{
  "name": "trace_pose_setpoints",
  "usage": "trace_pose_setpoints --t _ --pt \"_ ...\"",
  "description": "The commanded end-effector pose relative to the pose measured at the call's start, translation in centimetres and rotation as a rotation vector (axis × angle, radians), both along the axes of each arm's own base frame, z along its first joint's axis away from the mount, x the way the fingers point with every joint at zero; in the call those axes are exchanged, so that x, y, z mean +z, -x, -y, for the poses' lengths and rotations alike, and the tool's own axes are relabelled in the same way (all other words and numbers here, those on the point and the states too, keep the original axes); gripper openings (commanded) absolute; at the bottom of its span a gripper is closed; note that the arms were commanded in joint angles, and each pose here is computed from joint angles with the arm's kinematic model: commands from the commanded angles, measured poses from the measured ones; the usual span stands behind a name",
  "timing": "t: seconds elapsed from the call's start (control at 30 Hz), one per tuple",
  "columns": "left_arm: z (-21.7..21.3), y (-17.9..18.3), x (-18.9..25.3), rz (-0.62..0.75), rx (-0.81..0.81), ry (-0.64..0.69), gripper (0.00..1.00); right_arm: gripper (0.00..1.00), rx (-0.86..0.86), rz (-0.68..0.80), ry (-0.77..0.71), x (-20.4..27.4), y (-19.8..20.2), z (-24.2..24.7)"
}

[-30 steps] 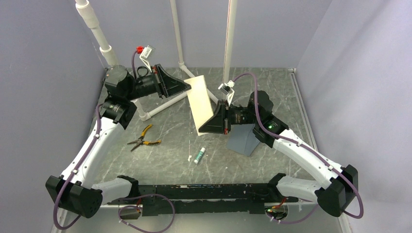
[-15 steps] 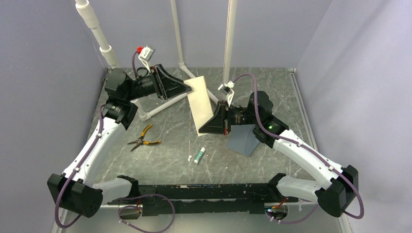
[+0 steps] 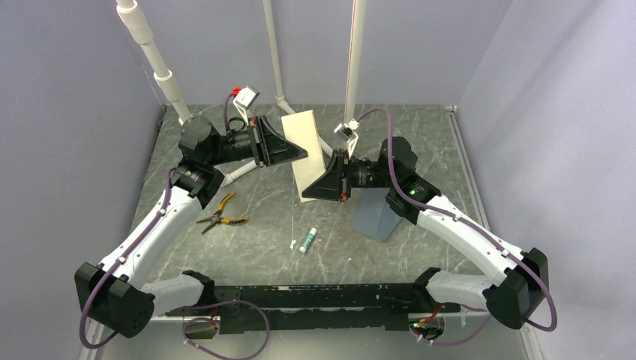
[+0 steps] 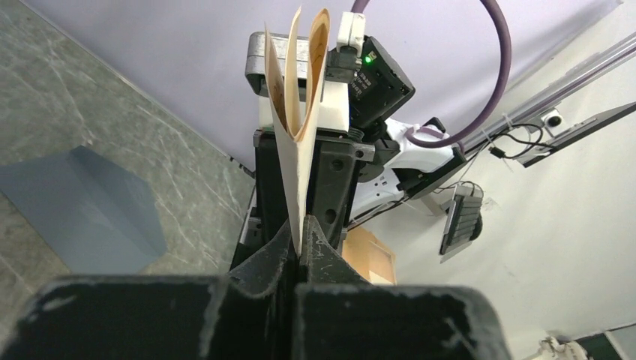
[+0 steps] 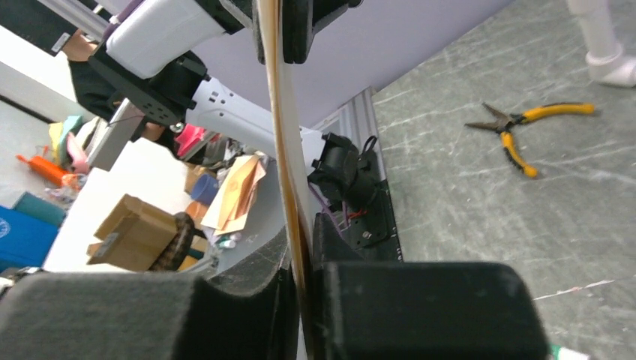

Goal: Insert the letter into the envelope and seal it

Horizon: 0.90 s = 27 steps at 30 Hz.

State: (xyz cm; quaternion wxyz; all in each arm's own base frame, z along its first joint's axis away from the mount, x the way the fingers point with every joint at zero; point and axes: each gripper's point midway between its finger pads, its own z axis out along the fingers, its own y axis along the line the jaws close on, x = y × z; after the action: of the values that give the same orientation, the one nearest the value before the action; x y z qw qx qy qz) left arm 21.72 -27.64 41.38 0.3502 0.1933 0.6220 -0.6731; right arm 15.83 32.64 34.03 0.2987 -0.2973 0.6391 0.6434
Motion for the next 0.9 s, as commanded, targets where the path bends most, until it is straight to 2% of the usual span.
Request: trace_pose_setpoints --t 0.0,0.03,0.13,0.3,0.47,0.6,0.67,0.7,0.73,0.87 --pt "-0.4 0.8 2.5 0.106 0.008 -0.001 0.03 0.25 -0.067 0.087 -0.015 2.6 -0.9 0.1" --pt "-0.4 1.0 2.5 0.11 -0.001 -0.003 0.02 0.32 -0.083 0.103 -0.015 2.9 -1.1 0.3" --pt "-0.4 1.9 2.4 0.123 -0.051 -0.014 0.02 0.4 -0.102 0.155 -0.043 4.0 -1.0 0.6" --pt "-0.5 3.5 1.8 0.123 -0.143 -0.04 0.02 0.42 -0.116 0.207 -0.096 6.0 -0.8 0.9" --pt "-0.7 3.7 1.1 0.11 -0.145 -0.066 0.02 0.41 -0.119 0.225 -0.122 6.9 -1.0 0.8" --pt "-0.6 3.7 0.8 0.099 -0.162 -0.065 0.02 0.35 -0.14 0.214 -0.138 7.4 -1.4 0.7" --pt "-0.5 3.5 0.6 0.09 -0.158 -0.07 0.04 0.14 -0.159 0.196 -0.15 7.6 -1.7 0.7" --pt "-0.4 3.3 0.5 0.087 -0.153 -0.073 0.09 0.05 -0.175 0.182 -0.148 7.5 -2.0 0.7" --pt "-0.4 3.1 0.4 0.084 -0.144 -0.075 0.14 0.0 -0.19 0.166 -0.141 7.3 -2.3 0.7" --pt "-0.4 1.7 -0.5 0.073 -0.059 -0.119 0.58 0.0 -0.349 0.069 -0.025 4.6 -5.0 1.4"
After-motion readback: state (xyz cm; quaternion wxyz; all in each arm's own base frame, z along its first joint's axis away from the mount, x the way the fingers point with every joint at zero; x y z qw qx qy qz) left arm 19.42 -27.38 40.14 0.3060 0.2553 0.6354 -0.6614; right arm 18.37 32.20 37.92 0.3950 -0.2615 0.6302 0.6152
